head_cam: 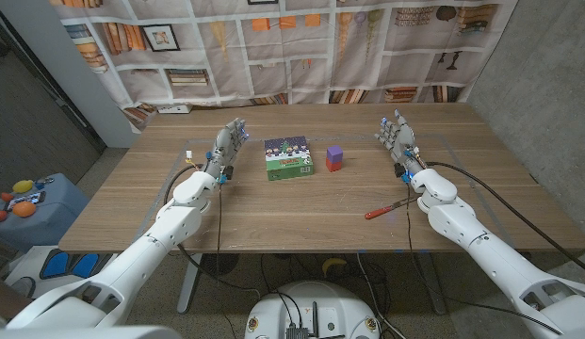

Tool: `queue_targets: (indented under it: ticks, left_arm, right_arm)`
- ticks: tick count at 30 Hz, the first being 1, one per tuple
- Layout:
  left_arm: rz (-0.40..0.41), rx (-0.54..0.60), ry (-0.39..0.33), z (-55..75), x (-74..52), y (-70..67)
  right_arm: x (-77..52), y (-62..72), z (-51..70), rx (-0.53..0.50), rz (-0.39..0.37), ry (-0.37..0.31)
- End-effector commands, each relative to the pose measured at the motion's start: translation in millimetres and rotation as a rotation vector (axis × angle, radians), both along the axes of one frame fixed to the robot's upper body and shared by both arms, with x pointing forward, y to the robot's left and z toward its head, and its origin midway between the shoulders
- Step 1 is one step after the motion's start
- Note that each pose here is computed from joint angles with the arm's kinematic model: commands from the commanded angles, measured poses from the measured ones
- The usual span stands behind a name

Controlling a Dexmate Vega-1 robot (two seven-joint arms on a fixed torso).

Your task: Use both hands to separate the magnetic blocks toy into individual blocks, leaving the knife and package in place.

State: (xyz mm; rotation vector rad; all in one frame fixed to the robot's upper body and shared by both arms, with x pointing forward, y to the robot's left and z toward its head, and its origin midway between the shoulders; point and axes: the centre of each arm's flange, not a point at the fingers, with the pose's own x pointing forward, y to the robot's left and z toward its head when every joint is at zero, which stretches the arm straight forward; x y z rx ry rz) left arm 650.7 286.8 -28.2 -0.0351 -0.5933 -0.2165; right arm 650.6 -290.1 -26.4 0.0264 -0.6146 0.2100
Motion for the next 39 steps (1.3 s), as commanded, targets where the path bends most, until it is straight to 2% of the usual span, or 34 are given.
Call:
queue_targets:
  ticks: [1,11,20,39]
  left_arm:
    - [-0.008,0.02,0.002,-1.3,-9.0,-5.1]
    - [0.019,0.014,-0.007,-0.9,-21.8,2.9]
    - [0.054,0.02,-0.018,3.9,-30.8,12.7]
    - [0.067,0.025,-0.028,8.9,-32.9,24.0]
  right_arm:
    - [-11.6,-1.6,1.1,-0.05,-0.013,-0.026]
    - [-22.5,7.5,17.8,-0.182,-0.063,-0.085]
    - [-29.9,16.7,36.1,-0.317,-0.113,-0.106]
    - [-41.9,27.3,57.6,-0.621,-0.194,-0.124]
